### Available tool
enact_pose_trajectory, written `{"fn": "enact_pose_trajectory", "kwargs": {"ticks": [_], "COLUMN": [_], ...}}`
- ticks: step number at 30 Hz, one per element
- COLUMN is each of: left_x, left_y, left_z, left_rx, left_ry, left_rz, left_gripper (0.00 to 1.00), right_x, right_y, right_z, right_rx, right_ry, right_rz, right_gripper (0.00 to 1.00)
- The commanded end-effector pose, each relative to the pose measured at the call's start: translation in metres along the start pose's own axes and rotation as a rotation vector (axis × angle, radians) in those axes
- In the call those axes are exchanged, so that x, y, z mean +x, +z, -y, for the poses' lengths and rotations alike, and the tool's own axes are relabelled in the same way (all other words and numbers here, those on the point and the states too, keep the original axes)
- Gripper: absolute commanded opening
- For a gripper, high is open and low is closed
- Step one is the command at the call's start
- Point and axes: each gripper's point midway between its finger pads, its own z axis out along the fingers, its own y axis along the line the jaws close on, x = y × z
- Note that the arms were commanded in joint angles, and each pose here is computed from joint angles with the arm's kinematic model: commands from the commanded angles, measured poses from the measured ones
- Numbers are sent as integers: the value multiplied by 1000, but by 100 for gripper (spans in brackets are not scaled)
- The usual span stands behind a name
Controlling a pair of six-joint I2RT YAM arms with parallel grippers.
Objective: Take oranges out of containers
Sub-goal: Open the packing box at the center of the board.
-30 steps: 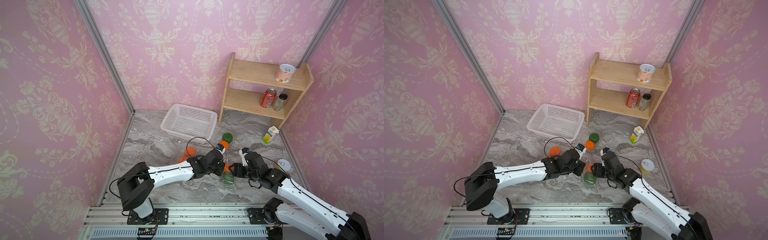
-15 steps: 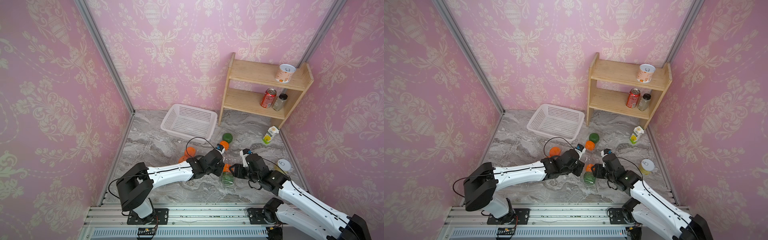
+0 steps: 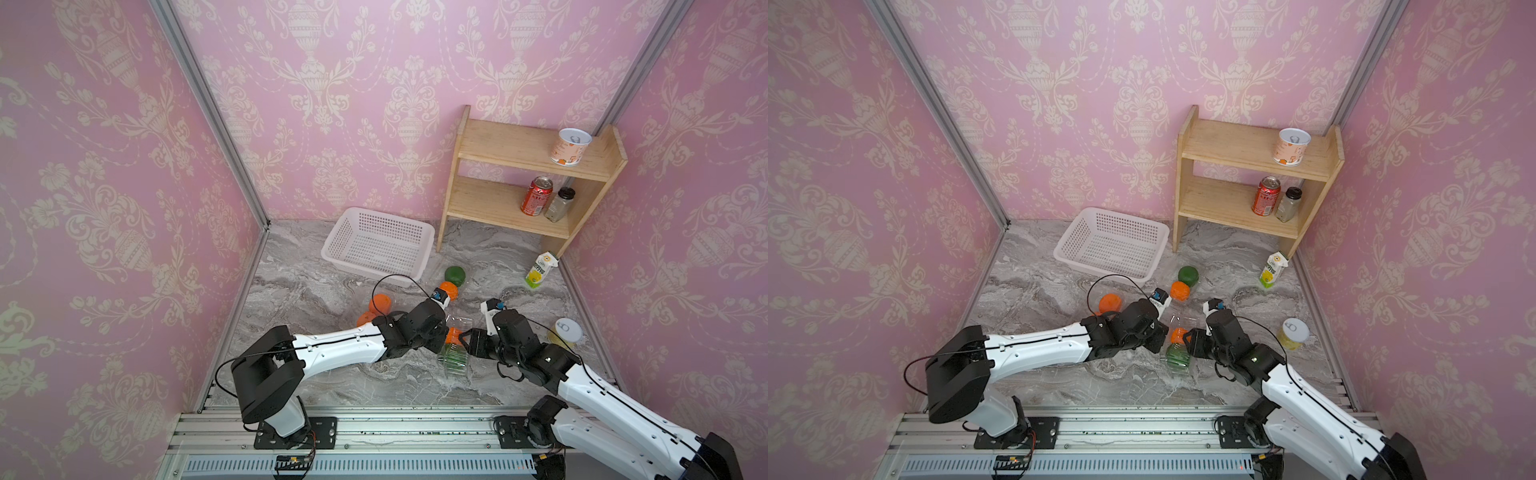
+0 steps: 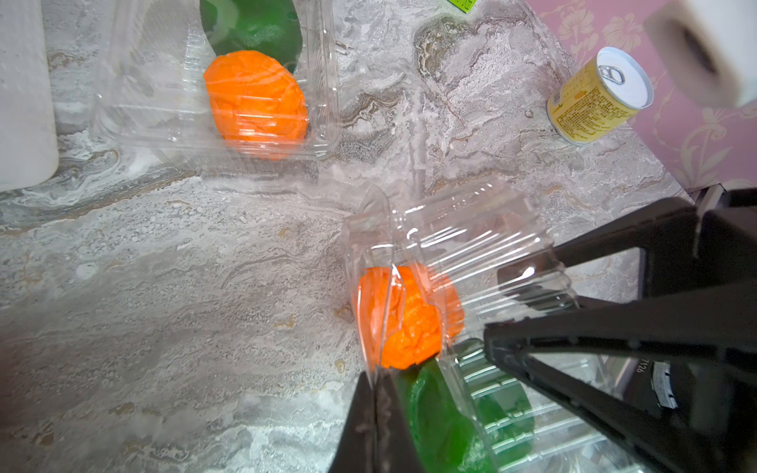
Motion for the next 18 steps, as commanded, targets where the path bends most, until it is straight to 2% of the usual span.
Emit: {"fn": "enact_pose_trajectory", "kwargs": {"ticks": [1, 18], "left_x": [-12, -15], "left_y": [-14, -16], "left_z": [-17, -36], "left_rx": [-80, -125], "left_ry": [34, 28], "left_rz": [36, 37], "left_gripper": [0, 0], "right_x": [34, 45], "right_y": [2, 0], "right_z": [43, 54], "right_rx": [154, 162], "right_ry": [26, 53], "right_rz": [-88, -81], "right_gripper": [48, 48]}}
